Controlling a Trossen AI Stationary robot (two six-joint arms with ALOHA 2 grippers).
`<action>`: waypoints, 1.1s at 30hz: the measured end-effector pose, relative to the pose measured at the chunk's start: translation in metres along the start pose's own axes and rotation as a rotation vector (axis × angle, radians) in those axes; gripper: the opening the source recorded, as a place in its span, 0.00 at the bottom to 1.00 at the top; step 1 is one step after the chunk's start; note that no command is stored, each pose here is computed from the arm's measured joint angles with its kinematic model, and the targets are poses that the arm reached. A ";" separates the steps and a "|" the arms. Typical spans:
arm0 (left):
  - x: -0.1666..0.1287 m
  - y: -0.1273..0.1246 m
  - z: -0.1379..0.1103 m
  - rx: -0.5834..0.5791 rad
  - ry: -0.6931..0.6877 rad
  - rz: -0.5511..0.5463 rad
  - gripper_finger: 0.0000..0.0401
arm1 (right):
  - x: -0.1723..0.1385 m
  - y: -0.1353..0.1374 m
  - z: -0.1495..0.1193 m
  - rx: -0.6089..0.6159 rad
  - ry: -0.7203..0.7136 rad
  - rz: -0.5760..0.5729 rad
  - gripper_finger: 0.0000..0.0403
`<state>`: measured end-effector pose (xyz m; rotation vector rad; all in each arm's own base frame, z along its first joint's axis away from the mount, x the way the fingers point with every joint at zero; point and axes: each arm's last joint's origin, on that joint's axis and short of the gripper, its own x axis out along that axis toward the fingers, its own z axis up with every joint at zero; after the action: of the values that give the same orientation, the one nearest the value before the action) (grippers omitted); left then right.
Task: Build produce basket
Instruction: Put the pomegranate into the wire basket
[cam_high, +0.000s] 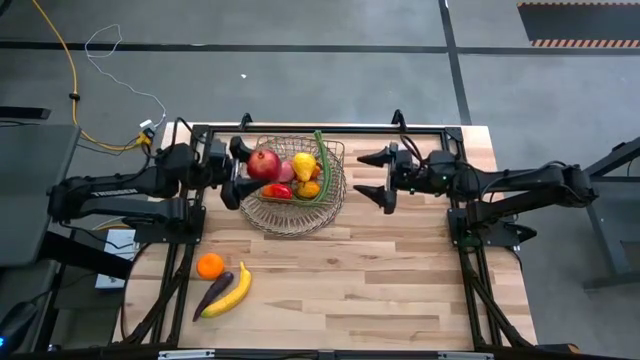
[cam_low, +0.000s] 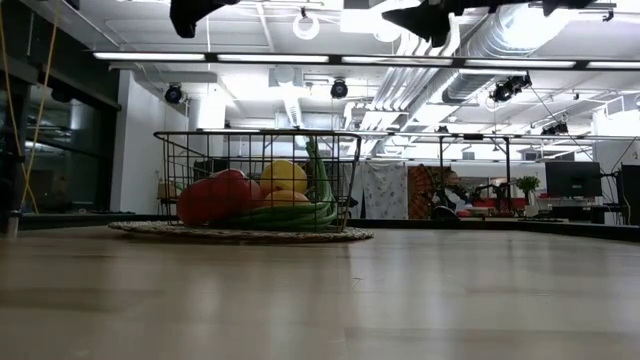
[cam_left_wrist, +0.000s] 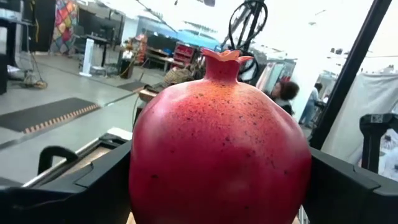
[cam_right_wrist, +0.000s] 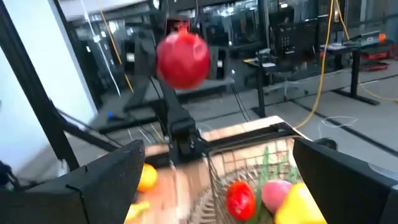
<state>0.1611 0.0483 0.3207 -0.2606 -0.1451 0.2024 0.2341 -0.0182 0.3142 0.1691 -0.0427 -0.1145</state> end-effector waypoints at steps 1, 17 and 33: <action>0.001 -0.001 -0.001 0.007 0.005 -0.004 0.86 | 0.000 0.000 -0.002 0.012 -0.004 0.003 0.99; 0.008 0.005 0.001 -0.156 0.002 0.140 0.86 | -0.001 0.000 -0.004 0.053 0.002 0.028 0.99; 0.080 0.063 -0.061 -0.378 0.663 0.748 0.86 | -0.001 -0.001 -0.005 0.067 0.010 -0.013 0.99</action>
<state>0.2374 0.1111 0.2550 -0.7395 0.5912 0.8196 0.2333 -0.0185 0.3092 0.2369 -0.0360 -0.1253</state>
